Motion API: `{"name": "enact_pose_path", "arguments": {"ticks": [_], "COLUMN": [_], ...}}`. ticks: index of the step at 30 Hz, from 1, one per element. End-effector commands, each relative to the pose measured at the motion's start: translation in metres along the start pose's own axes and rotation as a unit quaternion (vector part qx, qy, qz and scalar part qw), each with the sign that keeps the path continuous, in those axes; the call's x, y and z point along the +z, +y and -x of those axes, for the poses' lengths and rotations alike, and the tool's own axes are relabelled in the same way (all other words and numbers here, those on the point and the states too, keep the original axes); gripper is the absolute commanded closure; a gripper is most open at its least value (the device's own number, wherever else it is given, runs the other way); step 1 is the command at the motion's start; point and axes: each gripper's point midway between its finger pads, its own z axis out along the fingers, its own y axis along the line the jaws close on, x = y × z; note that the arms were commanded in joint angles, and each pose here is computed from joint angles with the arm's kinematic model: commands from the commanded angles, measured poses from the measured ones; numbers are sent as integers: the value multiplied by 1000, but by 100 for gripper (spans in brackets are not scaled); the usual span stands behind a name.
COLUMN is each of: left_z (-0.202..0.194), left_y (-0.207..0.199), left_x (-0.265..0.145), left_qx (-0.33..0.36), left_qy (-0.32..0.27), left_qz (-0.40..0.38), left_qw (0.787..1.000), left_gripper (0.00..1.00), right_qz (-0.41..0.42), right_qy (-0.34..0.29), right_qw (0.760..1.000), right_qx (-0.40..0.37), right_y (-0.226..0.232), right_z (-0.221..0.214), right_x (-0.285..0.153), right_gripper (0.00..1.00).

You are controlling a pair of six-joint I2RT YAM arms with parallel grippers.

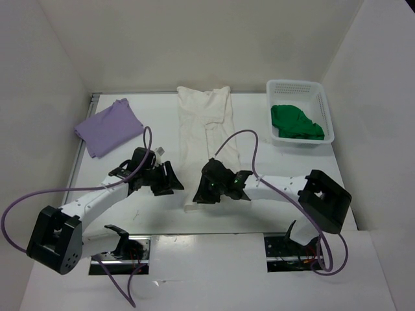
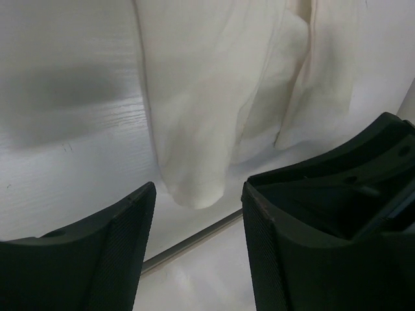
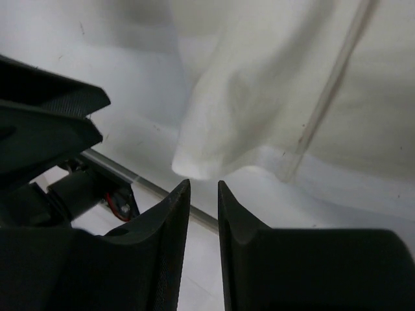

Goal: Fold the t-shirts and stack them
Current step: Fold the rectangle-folded T-shirt at the center of the board.

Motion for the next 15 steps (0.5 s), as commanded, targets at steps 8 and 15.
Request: {"name": "enact_pose_path", "arguments": {"ticks": [8,15], "left_z": [2,-2], "left_y": [-1,0], "left_x": [5,6], "left_qx": [-6,-10], "left_qy": [-10,-9], "left_qz": [-11,-16], "left_qw": [1000,1000], "left_gripper": [38,38], "right_qz": [1,-29], "right_qy": [-69,-47], "right_qw": [997,997], "right_qx": [42,60], "right_y": [-14,-46], "right_z": [28,13], "right_x": [-6,3], "right_gripper": [70,67]}}
